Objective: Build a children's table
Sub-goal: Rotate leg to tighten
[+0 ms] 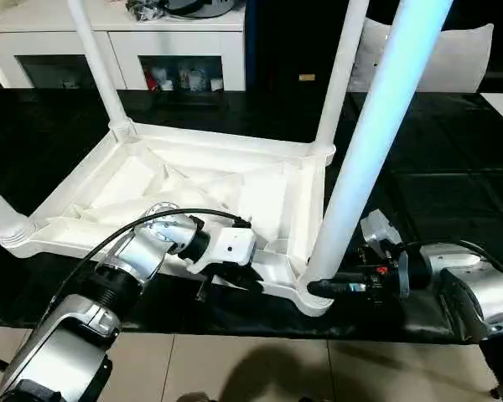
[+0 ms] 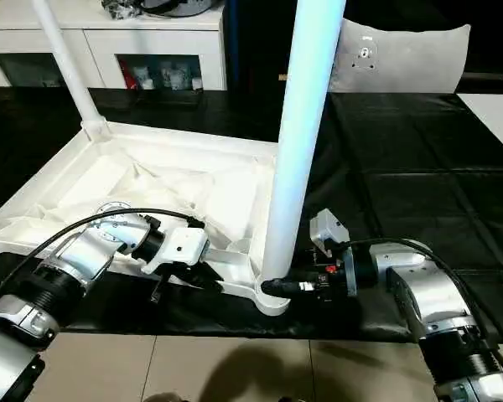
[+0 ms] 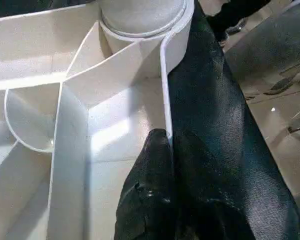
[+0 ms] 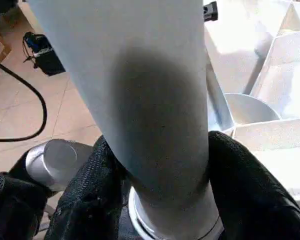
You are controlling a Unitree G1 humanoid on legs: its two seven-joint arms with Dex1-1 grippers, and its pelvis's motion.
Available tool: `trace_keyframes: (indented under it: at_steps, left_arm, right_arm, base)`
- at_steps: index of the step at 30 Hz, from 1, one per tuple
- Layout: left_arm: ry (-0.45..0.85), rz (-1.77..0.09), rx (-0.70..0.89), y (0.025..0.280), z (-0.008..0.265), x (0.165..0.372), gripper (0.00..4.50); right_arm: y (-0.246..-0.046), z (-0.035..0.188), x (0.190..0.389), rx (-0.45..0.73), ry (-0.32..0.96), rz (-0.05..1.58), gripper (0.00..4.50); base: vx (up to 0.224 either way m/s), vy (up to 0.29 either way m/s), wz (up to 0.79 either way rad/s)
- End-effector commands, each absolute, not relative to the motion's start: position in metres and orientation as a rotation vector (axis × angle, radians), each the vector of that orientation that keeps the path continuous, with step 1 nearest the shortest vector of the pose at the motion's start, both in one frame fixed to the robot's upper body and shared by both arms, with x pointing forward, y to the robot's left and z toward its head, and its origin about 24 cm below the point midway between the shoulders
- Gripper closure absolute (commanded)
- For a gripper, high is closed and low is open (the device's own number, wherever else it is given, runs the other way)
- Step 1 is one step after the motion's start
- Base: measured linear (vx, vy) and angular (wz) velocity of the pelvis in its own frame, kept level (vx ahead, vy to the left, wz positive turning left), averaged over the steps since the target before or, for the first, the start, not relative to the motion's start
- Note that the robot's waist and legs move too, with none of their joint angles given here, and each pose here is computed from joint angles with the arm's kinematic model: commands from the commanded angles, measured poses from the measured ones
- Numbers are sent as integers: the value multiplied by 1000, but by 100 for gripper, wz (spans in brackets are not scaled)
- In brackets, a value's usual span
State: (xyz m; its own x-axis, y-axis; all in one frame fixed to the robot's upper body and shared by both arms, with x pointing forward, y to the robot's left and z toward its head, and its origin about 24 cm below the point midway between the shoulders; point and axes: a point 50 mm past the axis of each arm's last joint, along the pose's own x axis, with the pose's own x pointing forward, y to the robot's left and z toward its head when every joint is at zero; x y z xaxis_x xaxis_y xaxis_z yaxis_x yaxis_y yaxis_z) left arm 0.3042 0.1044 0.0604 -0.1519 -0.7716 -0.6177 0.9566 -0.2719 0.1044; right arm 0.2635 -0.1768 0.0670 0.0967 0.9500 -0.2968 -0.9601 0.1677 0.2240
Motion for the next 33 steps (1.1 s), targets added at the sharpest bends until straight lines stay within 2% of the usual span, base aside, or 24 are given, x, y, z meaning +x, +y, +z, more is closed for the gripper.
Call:
trace_keyframes:
  at_steps: [1,2,5,6,7,8,9,11,15,17,18,22,24,31,33]
  left_arm:
    - [373,-1724,657,95,60,305,450]
    - [394,-1668,632,93,59,310,450]
    - [418,-1616,616,92,58,314,450]
    - [447,-1565,609,91,56,318,450]
    - [447,-1565,609,91,56,318,450]
    - [477,-1461,603,86,55,327,450]
    - [480,-1448,603,85,55,328,450]
    - [492,-1346,593,76,55,337,450]
    - [472,-1239,569,66,59,345,450]
    - [456,-1217,545,58,63,348,450]
    - [449,-1213,536,54,64,348,450]
    - [448,-1214,535,52,65,348,450]
    - [453,-1219,555,55,63,348,450]
    - [441,-1280,600,65,60,344,450]
    - [447,-1292,614,69,57,342,450]
  right_arm:
    - [-170,67,268,11,384,1356,242]
    - [-168,65,275,9,375,1268,242]
    - [-167,62,281,6,375,1185,243]
    - [-165,59,287,2,380,1101,244]
    - [-165,59,287,2,380,1101,244]
    - [-160,55,300,14,396,931,245]
    - [-159,54,301,16,398,907,247]
    - [-151,53,315,24,378,723,248]
    - [-144,54,328,26,359,538,248]
    - [-139,55,329,102,347,520,248]
    - [-138,55,329,99,331,526,195]
    - [-136,55,327,62,324,554,169]
    - [-139,56,323,38,313,589,141]
    - [-156,58,317,-13,296,648,96]
    - [-163,61,315,-23,286,673,69]
  base:
    - [0,0,0]
    - [0,0,0]
    - [0,0,0]
    - [0,0,0]
    - [0,0,0]
    - [0,0,0]
    - [0,0,0]
    - [0,0,0]
    - [0,0,0]
    - [0,0,0]
    - [0,0,0]
    - [0,0,0]
    - [0,0,0]
    - [0,0,0]
    - [0,0,0]
